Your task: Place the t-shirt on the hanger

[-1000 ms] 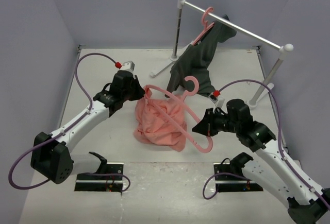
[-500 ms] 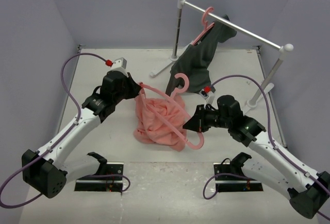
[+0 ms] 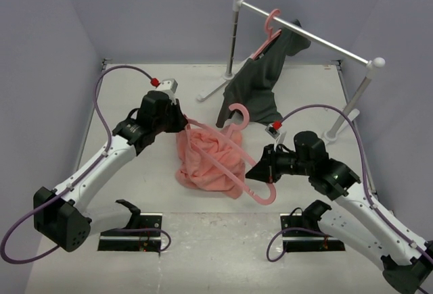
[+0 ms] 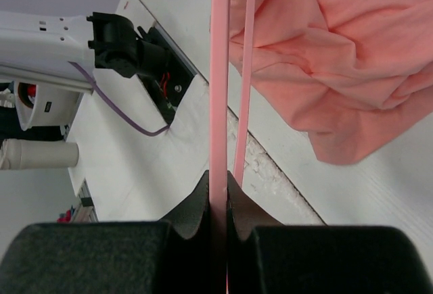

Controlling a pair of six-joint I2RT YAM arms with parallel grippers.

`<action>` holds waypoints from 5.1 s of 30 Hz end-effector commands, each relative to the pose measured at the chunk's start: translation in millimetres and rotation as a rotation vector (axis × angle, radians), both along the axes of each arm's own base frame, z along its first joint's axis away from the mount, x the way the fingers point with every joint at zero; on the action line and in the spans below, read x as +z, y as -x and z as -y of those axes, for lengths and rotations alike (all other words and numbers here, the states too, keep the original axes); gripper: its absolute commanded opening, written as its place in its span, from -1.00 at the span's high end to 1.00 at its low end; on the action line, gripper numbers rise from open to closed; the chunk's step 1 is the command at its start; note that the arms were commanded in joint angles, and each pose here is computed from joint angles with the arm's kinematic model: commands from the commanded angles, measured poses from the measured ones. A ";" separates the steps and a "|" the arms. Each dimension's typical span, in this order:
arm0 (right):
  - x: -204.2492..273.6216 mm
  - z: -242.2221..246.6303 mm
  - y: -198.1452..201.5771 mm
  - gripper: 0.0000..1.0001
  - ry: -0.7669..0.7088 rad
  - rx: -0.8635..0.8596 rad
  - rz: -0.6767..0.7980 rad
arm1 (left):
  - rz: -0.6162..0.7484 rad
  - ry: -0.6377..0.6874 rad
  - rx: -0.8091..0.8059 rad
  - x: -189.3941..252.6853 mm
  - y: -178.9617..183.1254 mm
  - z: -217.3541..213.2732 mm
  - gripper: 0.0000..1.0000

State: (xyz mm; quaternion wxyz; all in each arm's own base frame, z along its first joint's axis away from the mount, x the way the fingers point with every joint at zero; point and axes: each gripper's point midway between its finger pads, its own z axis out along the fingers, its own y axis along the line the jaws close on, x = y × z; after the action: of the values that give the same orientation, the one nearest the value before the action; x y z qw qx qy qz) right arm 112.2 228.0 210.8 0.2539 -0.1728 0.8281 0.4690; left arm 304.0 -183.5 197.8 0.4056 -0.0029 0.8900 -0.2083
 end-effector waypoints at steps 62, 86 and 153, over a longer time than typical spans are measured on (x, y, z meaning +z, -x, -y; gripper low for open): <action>47.2 7.7 -83.7 1.00 -0.066 0.027 1.069 | 1.016 -0.436 -1.125 226.5 98.0 77.1 -1.00; 53.2 -10.9 -55.4 1.00 -0.079 0.447 1.330 | 0.462 -0.340 -1.192 95.0 125.7 63.2 0.28; -63.5 -55.2 -120.5 -0.42 -0.248 -0.544 -0.144 | 0.567 -0.268 -0.668 114.8 104.7 18.2 1.00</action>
State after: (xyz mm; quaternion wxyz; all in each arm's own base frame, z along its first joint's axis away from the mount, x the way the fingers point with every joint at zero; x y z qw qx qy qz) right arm 215.9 303.6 149.5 0.2913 0.0902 0.7946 0.5250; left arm 199.0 -201.7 296.6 0.5140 0.4030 0.7319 -0.1943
